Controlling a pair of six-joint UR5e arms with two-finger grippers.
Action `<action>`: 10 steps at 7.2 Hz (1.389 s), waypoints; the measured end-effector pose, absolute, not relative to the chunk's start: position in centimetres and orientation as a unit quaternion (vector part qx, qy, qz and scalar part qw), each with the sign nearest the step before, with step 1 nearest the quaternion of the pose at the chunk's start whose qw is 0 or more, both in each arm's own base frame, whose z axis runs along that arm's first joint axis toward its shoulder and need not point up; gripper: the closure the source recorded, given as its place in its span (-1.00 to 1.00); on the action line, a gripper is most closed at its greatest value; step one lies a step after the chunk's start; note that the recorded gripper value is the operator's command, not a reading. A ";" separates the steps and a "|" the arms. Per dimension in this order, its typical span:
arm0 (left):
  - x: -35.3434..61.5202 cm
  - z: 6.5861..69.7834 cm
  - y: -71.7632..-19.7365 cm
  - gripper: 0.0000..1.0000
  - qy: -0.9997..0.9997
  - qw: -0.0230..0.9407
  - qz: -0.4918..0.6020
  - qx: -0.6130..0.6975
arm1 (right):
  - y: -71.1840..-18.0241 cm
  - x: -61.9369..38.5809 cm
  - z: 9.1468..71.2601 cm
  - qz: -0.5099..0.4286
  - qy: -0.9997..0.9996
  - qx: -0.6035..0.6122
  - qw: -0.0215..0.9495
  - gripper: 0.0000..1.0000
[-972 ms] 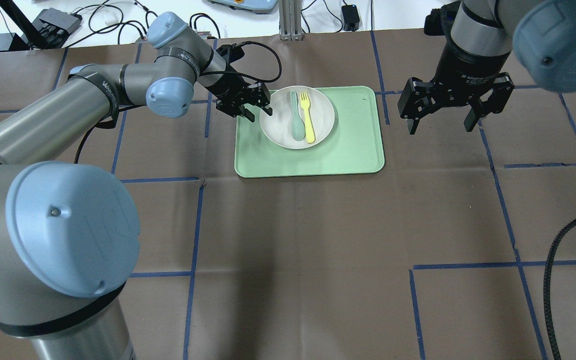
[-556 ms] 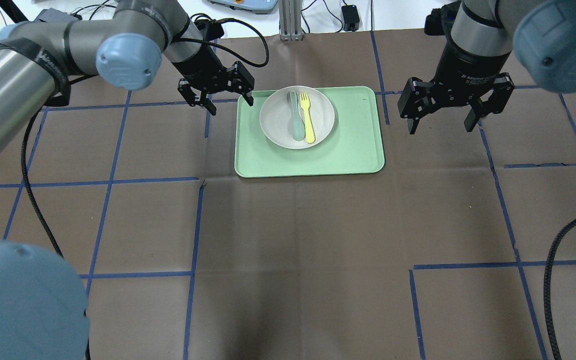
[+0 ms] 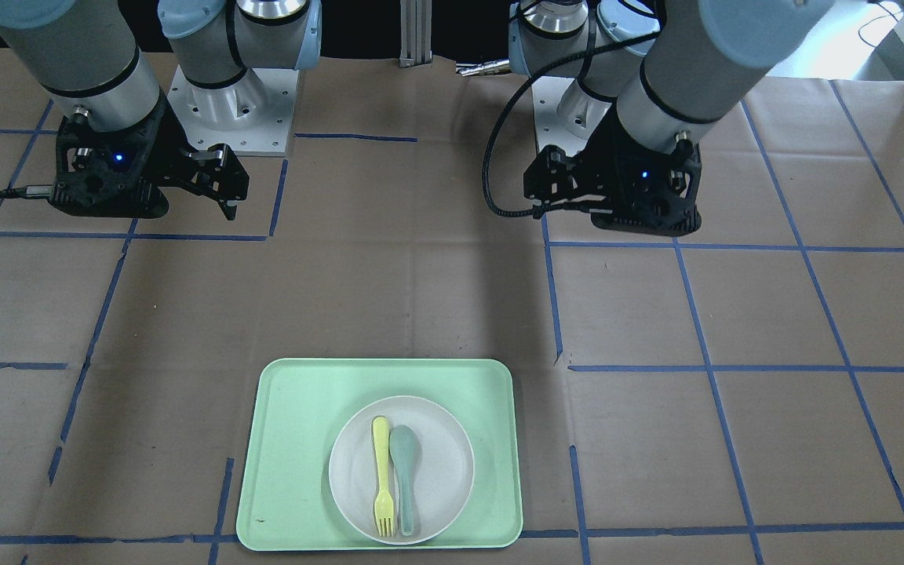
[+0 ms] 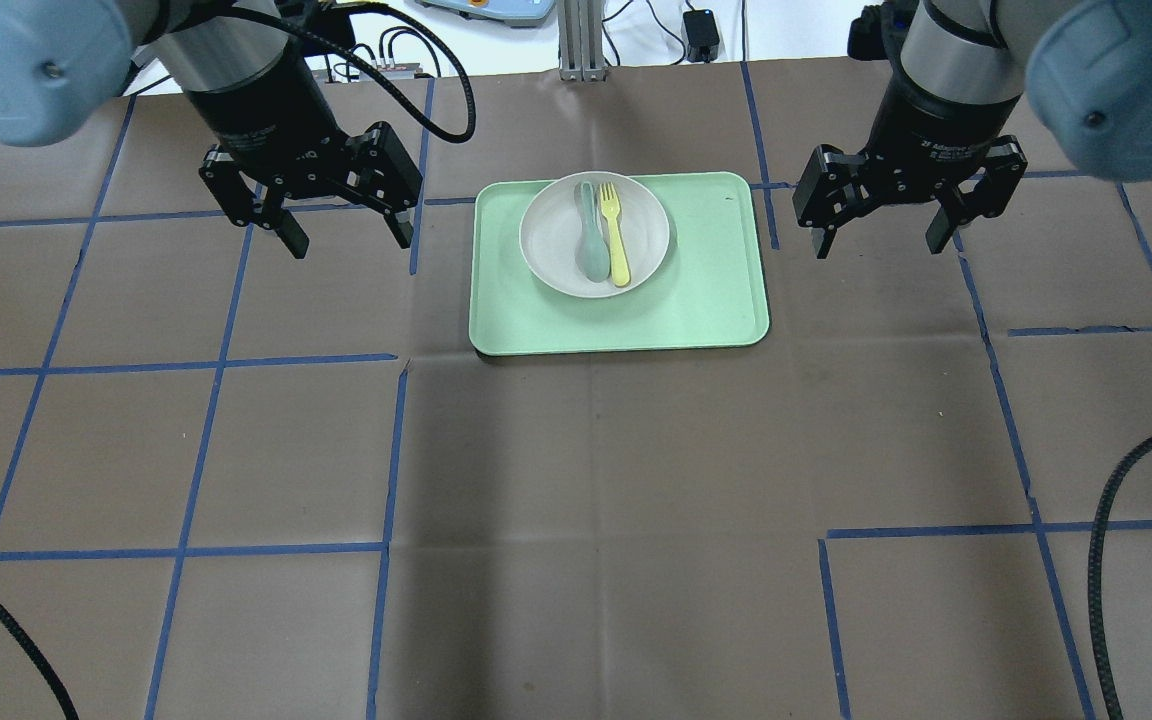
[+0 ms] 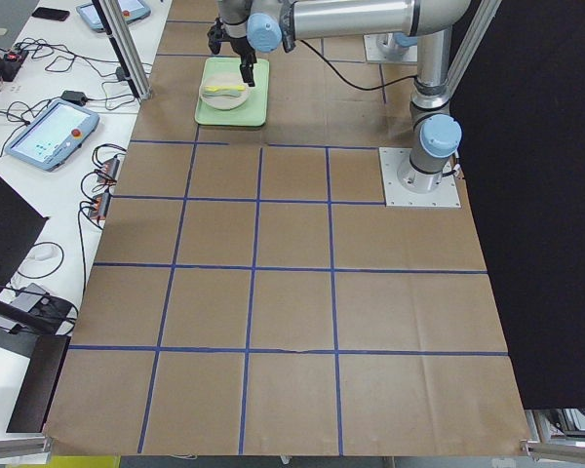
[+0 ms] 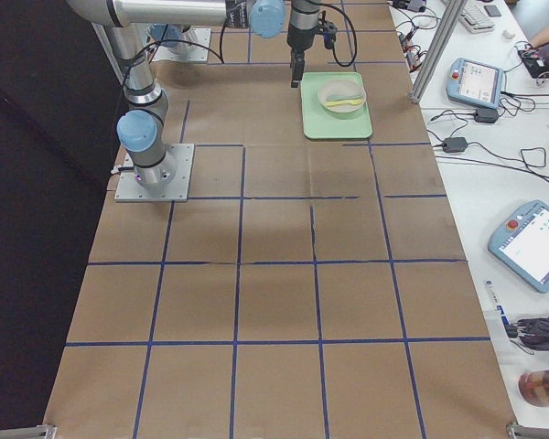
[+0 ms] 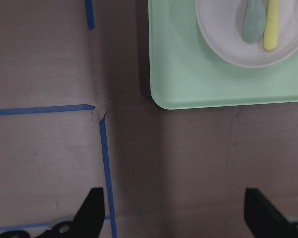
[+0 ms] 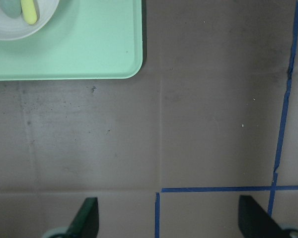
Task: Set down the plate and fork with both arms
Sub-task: 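Move the right gripper over the plate on the tray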
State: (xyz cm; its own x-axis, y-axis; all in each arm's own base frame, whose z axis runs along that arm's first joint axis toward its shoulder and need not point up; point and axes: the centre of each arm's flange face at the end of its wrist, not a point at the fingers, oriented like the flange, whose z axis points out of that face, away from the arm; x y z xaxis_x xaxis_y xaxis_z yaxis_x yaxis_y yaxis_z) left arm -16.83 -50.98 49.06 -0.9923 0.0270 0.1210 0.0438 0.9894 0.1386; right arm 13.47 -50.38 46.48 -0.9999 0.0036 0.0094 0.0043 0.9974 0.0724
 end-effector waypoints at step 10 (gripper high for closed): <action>-15.9 46.6 -47.6 -0.99 -0.994 0.043 -0.099 -0.012 | -66.5 31.2 40.1 -0.015 -1.000 0.019 0.007 -0.92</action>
